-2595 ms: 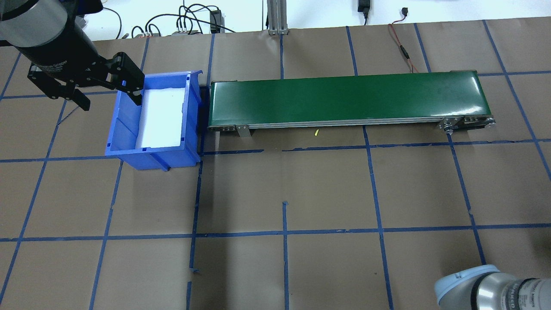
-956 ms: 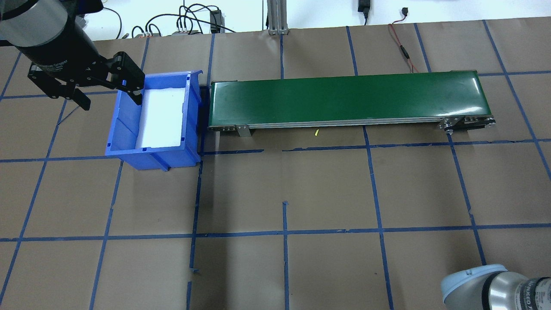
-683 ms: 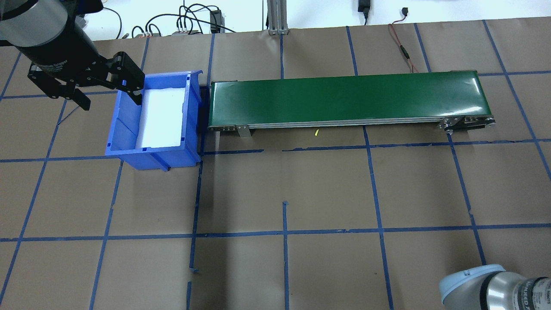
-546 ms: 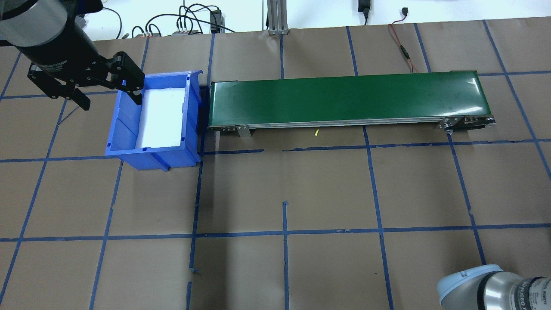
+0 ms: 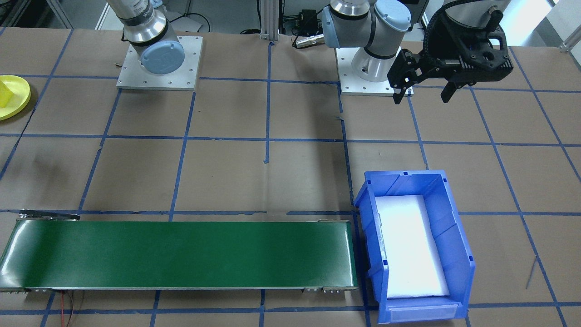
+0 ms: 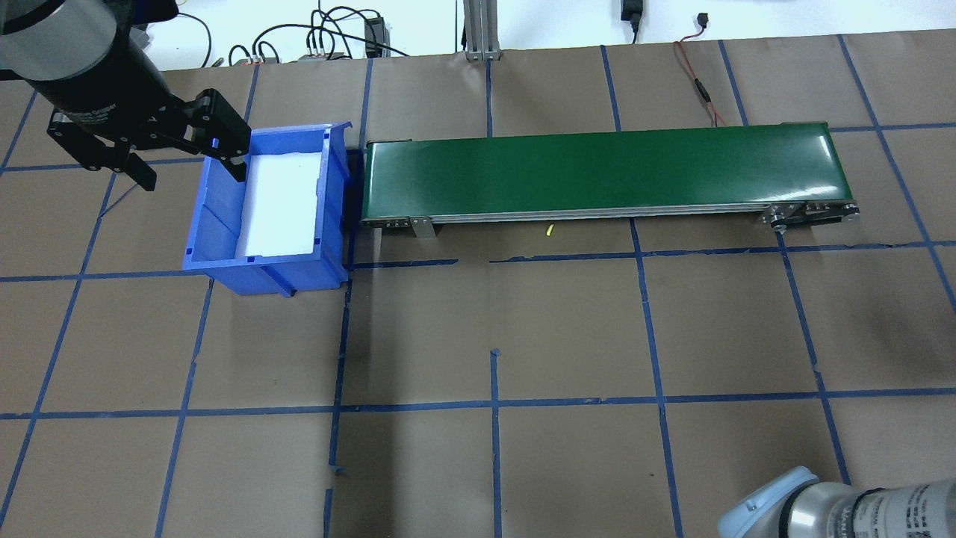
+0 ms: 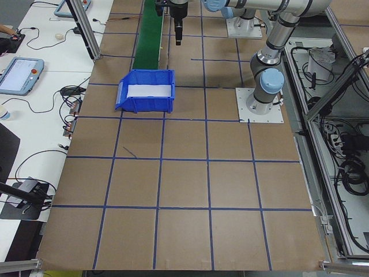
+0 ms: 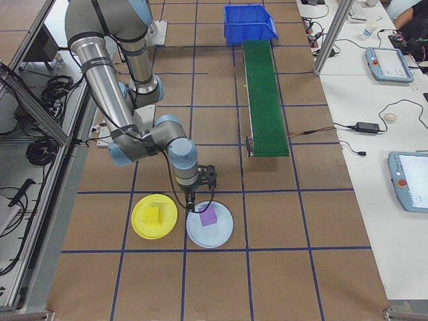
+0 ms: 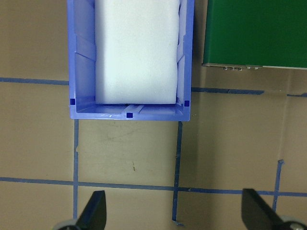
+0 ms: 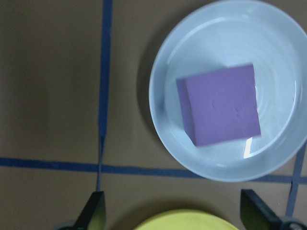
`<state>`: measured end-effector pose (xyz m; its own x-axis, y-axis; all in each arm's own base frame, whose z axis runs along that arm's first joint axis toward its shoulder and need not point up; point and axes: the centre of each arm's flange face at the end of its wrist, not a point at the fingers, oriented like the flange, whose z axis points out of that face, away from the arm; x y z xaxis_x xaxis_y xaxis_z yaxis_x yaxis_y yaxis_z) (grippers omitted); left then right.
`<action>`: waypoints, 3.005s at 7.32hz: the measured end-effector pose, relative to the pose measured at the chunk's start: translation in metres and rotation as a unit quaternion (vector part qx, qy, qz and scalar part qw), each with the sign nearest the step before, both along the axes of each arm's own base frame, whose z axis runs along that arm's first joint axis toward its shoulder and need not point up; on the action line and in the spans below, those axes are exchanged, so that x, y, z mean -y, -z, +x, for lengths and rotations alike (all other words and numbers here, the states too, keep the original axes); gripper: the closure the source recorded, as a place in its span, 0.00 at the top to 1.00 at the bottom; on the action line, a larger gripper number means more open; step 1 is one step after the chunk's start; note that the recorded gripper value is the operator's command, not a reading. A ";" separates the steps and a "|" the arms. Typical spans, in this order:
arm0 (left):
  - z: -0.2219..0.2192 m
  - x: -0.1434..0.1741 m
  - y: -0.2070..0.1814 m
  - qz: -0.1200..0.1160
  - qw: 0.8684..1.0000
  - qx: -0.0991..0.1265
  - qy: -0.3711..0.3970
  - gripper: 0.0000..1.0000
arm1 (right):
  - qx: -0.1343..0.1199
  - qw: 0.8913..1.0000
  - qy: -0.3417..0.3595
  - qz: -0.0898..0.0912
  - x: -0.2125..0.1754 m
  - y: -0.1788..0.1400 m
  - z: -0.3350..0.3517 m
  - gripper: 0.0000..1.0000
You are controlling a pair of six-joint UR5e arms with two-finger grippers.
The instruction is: Move block left to right into plate
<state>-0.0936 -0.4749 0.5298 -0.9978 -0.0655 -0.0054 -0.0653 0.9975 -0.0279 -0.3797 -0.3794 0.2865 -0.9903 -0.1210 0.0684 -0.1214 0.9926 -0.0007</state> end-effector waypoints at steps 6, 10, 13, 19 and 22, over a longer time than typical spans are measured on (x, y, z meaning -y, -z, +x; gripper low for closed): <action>-0.001 0.000 -0.001 -0.001 1.000 -0.001 0.001 1.00 | 0.007 1.000 0.019 -0.002 0.147 -0.031 0.320 1.00; 0.000 0.000 -0.001 -0.001 1.000 -0.002 0.000 1.00 | 0.016 1.000 0.007 0.001 0.142 -0.113 0.424 1.00; 0.000 0.000 -0.001 -0.001 1.000 -0.003 -0.001 1.00 | 0.037 0.999 -0.016 -0.012 0.114 -0.172 0.462 1.00; 0.000 0.000 -0.002 -0.002 1.000 -0.001 -0.001 1.00 | 0.028 0.999 -0.019 -0.002 0.101 -0.167 0.533 1.00; 0.001 -0.001 -0.002 -0.003 1.000 -0.001 -0.001 1.00 | 0.027 0.999 -0.019 -0.002 0.101 -0.167 0.533 1.00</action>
